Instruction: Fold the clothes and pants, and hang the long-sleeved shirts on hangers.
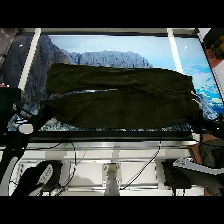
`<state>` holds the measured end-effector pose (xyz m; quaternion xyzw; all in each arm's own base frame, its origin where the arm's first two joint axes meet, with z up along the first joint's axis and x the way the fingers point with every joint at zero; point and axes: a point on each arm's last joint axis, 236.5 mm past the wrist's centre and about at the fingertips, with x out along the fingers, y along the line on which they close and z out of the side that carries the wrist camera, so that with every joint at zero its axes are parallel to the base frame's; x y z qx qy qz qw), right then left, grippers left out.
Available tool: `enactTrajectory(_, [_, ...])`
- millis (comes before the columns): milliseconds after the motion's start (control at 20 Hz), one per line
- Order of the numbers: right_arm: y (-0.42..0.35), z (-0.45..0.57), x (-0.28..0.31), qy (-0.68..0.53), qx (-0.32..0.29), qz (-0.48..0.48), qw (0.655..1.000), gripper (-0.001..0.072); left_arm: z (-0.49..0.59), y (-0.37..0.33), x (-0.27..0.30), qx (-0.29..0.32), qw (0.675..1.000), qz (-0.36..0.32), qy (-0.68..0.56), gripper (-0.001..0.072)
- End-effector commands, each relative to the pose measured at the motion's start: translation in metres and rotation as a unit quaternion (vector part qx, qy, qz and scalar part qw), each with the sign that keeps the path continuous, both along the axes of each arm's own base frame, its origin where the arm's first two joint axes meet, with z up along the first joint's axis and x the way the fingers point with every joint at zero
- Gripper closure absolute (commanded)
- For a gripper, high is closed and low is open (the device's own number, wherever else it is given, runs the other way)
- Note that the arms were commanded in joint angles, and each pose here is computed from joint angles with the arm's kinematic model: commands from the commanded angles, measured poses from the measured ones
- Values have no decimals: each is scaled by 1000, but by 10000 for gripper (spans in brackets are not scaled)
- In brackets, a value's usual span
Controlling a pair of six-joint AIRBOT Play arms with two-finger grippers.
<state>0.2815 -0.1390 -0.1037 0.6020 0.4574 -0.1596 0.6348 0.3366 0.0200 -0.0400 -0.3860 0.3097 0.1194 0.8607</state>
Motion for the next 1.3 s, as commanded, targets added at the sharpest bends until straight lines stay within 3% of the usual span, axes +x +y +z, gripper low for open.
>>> enactTrajectory(0, [13, 28, 5, -29, 12, 54, 998, 682, 16, -2, 8, 40, 998, -38, -17, 702])
enactTrajectory(300, [7, 97, 11, -80, -62, 84, 991, 682, 103, -9, 22, 66, 989, -67, -110, 702])
enactTrajectory(1250, [35, 179, -32, -54, -123, 117, 984, 681, 189, -15, -29, 94, 972, -85, -197, 704])
